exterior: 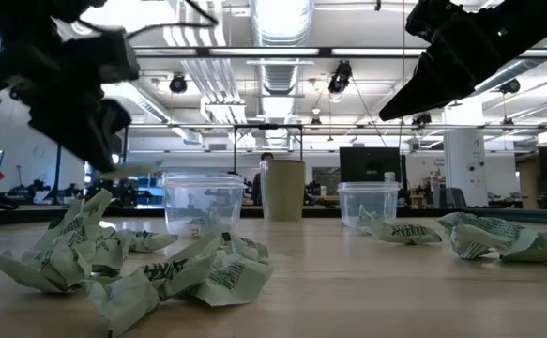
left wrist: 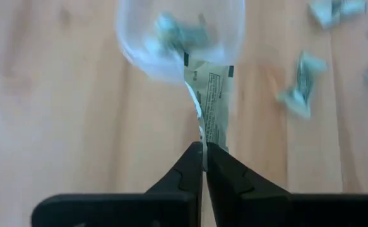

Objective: Pick and place Stevia / Truvia into bins
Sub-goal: Put the green stevia packet into the right transparent container

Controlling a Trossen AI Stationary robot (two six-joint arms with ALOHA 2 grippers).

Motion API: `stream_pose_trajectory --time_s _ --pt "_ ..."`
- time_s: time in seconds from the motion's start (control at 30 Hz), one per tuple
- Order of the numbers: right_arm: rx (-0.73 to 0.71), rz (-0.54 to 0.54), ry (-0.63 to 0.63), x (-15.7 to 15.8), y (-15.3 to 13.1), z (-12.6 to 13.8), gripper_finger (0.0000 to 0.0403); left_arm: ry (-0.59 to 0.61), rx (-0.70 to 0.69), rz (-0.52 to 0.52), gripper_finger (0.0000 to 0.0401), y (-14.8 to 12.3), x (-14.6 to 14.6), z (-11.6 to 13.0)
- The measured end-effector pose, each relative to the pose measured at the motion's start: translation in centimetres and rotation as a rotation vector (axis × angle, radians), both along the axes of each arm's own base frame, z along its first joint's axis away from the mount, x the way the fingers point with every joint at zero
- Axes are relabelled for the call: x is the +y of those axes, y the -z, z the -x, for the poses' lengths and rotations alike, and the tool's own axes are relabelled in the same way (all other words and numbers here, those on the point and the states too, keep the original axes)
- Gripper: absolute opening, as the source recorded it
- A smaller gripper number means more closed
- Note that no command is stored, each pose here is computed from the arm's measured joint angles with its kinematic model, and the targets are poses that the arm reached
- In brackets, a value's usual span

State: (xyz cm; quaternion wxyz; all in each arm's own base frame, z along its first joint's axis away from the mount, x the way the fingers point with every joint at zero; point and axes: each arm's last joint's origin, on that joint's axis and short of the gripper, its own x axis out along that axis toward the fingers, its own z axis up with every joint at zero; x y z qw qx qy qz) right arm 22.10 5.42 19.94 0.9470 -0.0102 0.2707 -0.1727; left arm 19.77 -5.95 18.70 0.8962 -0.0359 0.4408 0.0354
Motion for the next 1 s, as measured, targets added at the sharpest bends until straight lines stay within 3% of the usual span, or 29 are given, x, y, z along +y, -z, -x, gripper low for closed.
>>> stream_pose_trajectory --time_s 0.23,0.47,1.0 --pt "0.000 0.000 0.000 0.0 0.0 0.0 0.0081 0.033 -0.213 -0.132 0.0000 -2.3 0.3 -0.2" --pt "-0.003 -0.004 0.002 0.0 0.0 0.0 0.0073 0.112 -0.348 -0.241 0.0000 -2.6 -0.1 -2.1" --pt "-0.007 -0.013 0.008 0.0 0.0 0.0 0.0074 0.094 -0.231 -0.304 0.0000 0.7 0.2 -4.6"
